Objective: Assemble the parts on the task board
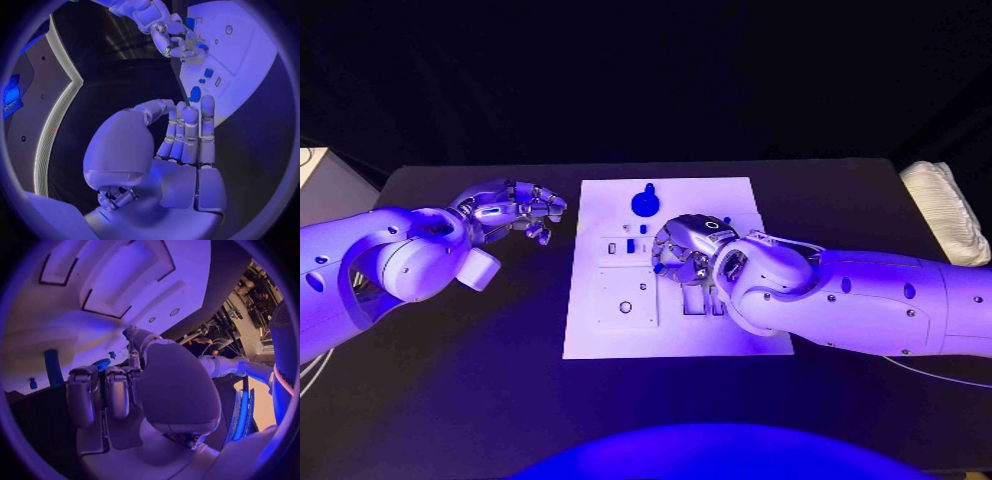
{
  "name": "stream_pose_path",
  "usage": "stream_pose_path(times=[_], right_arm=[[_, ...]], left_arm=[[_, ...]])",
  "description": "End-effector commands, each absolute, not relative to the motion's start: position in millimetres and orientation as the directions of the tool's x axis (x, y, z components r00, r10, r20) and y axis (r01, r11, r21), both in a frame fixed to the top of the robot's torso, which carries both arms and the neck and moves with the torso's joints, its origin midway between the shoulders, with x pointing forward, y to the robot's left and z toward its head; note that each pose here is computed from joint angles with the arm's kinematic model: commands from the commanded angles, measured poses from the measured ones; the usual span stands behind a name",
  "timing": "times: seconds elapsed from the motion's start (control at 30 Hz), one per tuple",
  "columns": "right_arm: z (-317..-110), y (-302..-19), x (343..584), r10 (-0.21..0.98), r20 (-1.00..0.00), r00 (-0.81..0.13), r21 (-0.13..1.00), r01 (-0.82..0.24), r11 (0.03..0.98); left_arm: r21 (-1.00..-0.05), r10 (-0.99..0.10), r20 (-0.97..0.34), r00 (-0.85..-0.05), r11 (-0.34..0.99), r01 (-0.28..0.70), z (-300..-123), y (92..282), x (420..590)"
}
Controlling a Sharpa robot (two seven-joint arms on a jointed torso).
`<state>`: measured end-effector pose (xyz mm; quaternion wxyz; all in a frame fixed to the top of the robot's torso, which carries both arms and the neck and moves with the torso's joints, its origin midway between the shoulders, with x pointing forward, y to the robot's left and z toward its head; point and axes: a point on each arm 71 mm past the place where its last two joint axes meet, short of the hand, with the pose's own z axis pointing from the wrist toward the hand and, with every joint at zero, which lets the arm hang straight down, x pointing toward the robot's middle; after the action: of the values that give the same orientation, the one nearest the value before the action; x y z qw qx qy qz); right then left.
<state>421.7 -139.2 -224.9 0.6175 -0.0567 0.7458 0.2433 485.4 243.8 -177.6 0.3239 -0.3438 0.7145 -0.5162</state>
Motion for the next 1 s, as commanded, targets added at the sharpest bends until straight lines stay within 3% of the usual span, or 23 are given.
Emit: stream_pose_path(times=[0.03, 0.5, 1.0], right_arm=[[-223.5, -138.4, 421.0, 0.229, -0.949, -0.216, 0.3, -0.394, 0.869], [-224.8, -146.2, 424.2, 0.216, -0.956, -0.198, 0.275, -0.358, 0.892], [-218.0, -140.1, 418.1, 0.338, -0.931, -0.139, 0.365, -0.374, 0.853]], left_arm=[[-0.96, -0.815, -0.108, -0.569, 0.235, -0.154, -177.4, 242.1, 484.7], [-0.959, -0.814, -0.112, -0.569, 0.239, -0.155, -177.6, 242.4, 484.4], [-0.959, -0.815, -0.112, -0.569, 0.24, -0.154, -177.6, 242.1, 484.7]])
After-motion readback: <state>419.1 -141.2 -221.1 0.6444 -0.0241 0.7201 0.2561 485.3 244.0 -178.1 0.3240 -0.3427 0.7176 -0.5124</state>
